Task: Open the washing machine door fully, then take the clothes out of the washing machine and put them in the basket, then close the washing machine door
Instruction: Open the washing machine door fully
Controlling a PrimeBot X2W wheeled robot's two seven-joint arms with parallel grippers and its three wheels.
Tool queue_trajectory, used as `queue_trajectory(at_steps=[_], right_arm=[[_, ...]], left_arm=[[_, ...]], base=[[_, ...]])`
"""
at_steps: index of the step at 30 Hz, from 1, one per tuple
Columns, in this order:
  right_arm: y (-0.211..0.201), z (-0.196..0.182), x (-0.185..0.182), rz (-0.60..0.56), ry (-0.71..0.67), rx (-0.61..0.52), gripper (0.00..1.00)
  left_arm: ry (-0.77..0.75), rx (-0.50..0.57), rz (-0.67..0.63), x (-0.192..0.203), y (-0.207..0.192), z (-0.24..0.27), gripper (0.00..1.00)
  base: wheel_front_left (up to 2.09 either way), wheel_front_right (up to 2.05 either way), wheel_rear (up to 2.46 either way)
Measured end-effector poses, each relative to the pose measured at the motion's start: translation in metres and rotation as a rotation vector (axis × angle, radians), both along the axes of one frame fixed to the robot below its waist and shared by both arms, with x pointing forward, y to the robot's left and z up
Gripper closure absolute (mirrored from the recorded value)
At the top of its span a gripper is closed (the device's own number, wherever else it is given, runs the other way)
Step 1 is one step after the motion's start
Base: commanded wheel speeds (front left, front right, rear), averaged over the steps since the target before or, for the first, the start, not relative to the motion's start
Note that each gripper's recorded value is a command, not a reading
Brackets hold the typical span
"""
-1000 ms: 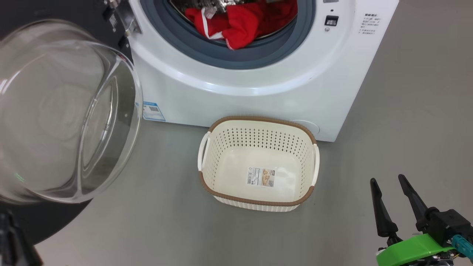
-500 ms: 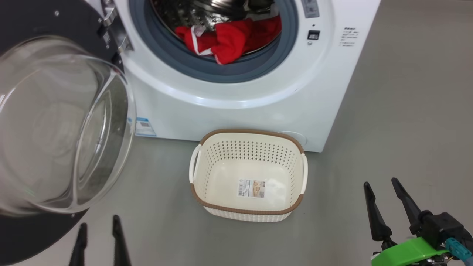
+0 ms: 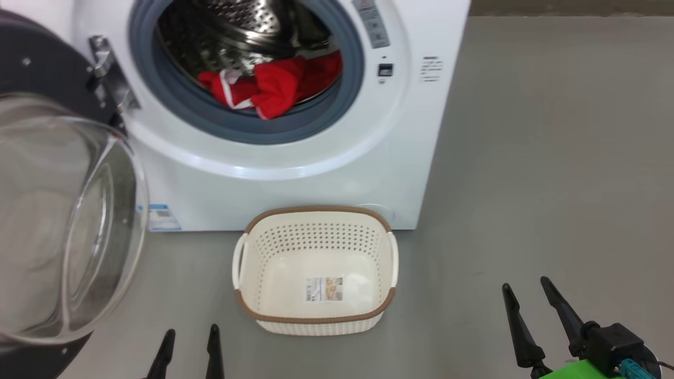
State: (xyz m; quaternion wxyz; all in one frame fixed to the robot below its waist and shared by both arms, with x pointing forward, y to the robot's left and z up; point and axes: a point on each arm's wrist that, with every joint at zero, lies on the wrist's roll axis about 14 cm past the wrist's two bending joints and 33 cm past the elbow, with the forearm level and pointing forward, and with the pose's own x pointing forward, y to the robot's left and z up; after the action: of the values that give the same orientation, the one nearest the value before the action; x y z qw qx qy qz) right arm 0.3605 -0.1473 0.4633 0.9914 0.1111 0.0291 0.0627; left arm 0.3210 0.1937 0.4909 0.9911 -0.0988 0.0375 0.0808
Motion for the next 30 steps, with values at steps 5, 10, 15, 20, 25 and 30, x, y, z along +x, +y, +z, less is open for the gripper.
queue_trajectory(at_steps=[5, 10, 15, 20, 25, 30], right_arm=[[-0.011, 0.002, -0.014, -0.035, -0.003, 0.000, 0.00], [-0.019, 0.008, -0.020, -0.062, -0.025, 0.001, 0.00], [-0.024, 0.013, -0.025, -0.082, -0.039, 0.003, 0.00], [-0.027, 0.009, -0.030, -0.090, -0.026, 0.003, 0.00], [-0.027, 0.009, -0.031, -0.093, -0.026, 0.004, 0.00], [-0.028, 0.008, -0.031, -0.097, -0.024, 0.009, 0.00]], left_arm=[[-0.009, 0.006, -0.059, 0.007, -0.013, 0.002, 0.00], [-0.022, 0.010, -0.099, 0.011, -0.024, 0.005, 0.00], [-0.033, 0.011, -0.118, 0.013, -0.030, 0.009, 0.00], [-0.034, 0.015, -0.130, 0.015, -0.032, 0.009, 0.00], [-0.034, 0.020, -0.133, 0.015, -0.032, 0.009, 0.00], [-0.033, 0.021, -0.135, 0.016, -0.033, 0.008, 0.00]], base=[[0.00, 0.00, 0.00], [0.00, 0.00, 0.00], [0.00, 0.00, 0.00], [0.00, 0.00, 0.00], [0.00, 0.00, 0.00], [0.00, 0.00, 0.00]])
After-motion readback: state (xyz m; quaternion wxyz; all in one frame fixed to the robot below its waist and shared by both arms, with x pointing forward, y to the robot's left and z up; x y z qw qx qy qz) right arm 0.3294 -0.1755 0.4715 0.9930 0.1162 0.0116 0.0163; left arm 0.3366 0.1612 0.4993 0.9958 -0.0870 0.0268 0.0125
